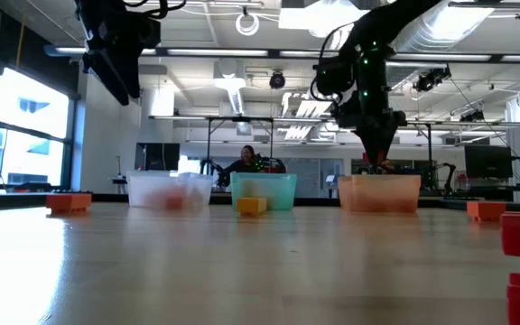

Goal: Sort & place blocks by color
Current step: Put the red game piece into the orange bin

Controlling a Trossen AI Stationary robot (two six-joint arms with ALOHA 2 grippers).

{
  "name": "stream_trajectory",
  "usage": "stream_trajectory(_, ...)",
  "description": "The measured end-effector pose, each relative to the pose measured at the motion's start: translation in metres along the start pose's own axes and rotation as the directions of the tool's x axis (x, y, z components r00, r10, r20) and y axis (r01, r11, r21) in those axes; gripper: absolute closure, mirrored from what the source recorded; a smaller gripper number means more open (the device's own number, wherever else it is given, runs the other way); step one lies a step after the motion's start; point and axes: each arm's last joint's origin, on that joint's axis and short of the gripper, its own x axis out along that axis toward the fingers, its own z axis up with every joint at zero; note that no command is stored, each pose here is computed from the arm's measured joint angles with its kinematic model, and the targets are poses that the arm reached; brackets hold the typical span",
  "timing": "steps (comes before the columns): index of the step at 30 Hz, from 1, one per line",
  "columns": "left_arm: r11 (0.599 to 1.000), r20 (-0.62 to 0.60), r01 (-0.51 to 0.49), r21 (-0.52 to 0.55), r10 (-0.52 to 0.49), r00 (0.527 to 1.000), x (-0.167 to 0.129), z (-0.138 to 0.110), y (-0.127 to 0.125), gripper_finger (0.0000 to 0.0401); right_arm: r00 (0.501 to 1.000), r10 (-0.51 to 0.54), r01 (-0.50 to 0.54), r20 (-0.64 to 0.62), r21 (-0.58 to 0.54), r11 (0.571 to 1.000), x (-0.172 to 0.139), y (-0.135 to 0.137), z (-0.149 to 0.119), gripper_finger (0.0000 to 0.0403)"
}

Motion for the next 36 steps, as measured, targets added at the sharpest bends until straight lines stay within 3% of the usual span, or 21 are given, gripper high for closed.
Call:
stream_trajectory(12,0.994,-0.058,0.023,-0.110,-0.029,0.998,0.000,-0.004,0.000,0.0162,0.992,0.079,-0.082,-0.098,-0.028,0.996,0.035,-0.017,0.014,0.0291)
stream_trajectory(17,0.986,-0.134,0.028,-0.164,-0.051,0.990,-0.001,-0.010,0.001,0.0162,0.993,0.069,-0.072,-0.098,-0.033,0.997,0.038,-0.016,0.015,0.0264)
stream_trajectory(26,0.912,-0.183,-0.040,-0.409,-0.038,0.982,-0.001,-0.014,0.003,0.0162,0.982,0.166,-0.168,-0.090,-0.019,0.986,0.038,-0.013,0.016,0.0252)
stream_trajectory(36,0.881,-0.296,-0.155,-0.446,0.018,0.955,0.028,-0.037,0.008,0.0162,0.978,0.184,-0.189,-0.100,-0.043,0.981,0.037,-0.010,0.015,0.0234)
